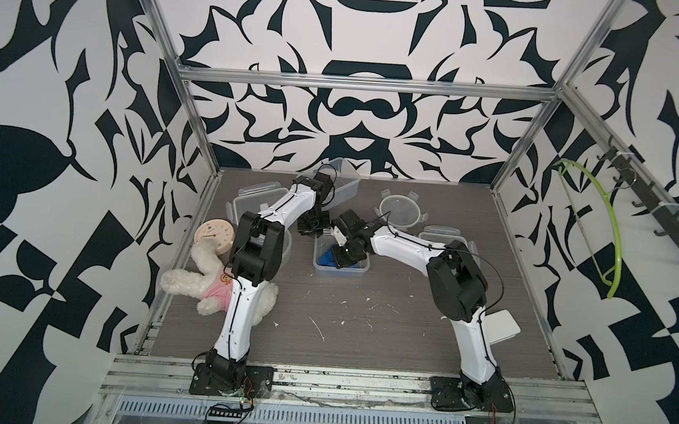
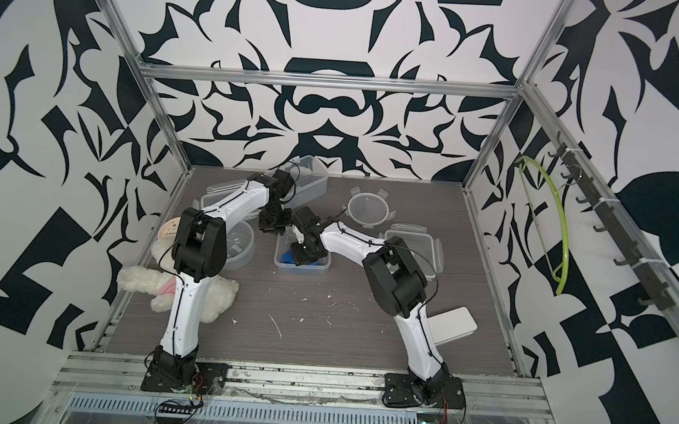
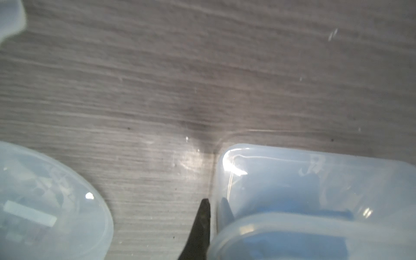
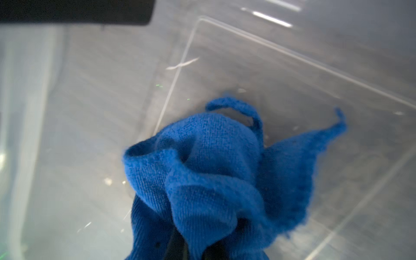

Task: Wipe the insides of the lunch boxes
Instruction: Wipe the dirt inside the lunch box.

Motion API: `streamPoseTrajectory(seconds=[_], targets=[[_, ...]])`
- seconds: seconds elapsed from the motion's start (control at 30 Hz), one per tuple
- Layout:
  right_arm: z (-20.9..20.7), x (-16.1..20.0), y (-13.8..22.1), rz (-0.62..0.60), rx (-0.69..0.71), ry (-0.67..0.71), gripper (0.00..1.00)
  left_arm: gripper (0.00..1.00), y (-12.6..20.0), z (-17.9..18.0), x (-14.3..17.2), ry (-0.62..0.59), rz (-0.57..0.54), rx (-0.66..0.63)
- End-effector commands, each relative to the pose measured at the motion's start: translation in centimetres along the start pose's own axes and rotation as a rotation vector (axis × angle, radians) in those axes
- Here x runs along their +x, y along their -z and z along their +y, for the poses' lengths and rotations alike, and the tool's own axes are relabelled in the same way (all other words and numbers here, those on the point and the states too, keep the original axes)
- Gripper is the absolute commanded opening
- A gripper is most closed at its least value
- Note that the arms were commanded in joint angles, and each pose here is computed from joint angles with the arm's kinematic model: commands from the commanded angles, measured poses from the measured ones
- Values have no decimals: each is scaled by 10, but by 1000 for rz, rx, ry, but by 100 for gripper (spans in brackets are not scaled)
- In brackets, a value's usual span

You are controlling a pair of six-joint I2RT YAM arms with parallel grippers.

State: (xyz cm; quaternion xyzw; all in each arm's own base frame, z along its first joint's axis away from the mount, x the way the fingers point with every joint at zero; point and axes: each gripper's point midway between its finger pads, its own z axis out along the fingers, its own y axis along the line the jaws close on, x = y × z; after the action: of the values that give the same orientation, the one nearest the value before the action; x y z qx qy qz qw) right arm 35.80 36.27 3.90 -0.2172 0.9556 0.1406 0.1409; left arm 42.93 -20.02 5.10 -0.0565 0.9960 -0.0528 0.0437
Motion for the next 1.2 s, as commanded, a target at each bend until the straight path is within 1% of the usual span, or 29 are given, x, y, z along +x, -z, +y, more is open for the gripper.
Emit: streamPoseTrajectory(seconds=[0.0,0.03,0.13,0.2,0.27,0.33,0.37,0.43,0.5,0.57,0.6,0.67,0.83,0.87,0.93,0.97,1.03,1.07,1.17], targets=[[-19,-92,-5,-328,187,-47,0,0,2,-66,64,-96,155,169],[-32,-101,-2,-346,276,-39,0,0,2,-66,66,-95,158,169],[-62,-116,3,-353,461,-3,0,0,0,-65,71,-95,165,169],[-80,-124,8,-349,528,0,0,0,-1,-64,73,-95,166,168],[-89,-127,11,-352,523,-11,0,0,-1,-62,75,-94,169,164],[-86,-128,9,-365,424,-34,0,0,-2,-61,76,-93,172,161],[-75,-127,3,-359,318,-34,0,0,-2,-62,76,-94,170,162],[-31,-124,-5,-345,14,-27,0,0,-4,-62,75,-93,172,160],[12,-110,-7,-270,-243,-8,0,0,-4,-62,72,-92,170,156],[44,-90,-5,-190,-426,-2,0,0,-3,-63,70,-98,164,153],[53,-76,-3,-152,-480,3,0,0,-3,-63,68,-97,160,151],[63,-52,5,-99,-541,23,0,0,-4,-62,66,-100,159,148],[64,15,30,50,-606,76,0,0,-5,-56,62,-90,159,141],[58,27,31,88,-578,79,0,0,-4,-55,60,-88,157,139],[32,54,29,188,-430,108,0,0,-4,-53,59,-85,155,136],[15,65,27,240,-328,121,0,0,-4,-51,58,-84,154,132],[-29,85,27,350,-81,159,0,0,-3,-48,56,-85,151,122],[-46,91,30,386,12,176,0,0,-2,-47,56,-86,150,118],[-97,96,45,425,309,220,0,0,-1,-43,54,-87,143,101]])
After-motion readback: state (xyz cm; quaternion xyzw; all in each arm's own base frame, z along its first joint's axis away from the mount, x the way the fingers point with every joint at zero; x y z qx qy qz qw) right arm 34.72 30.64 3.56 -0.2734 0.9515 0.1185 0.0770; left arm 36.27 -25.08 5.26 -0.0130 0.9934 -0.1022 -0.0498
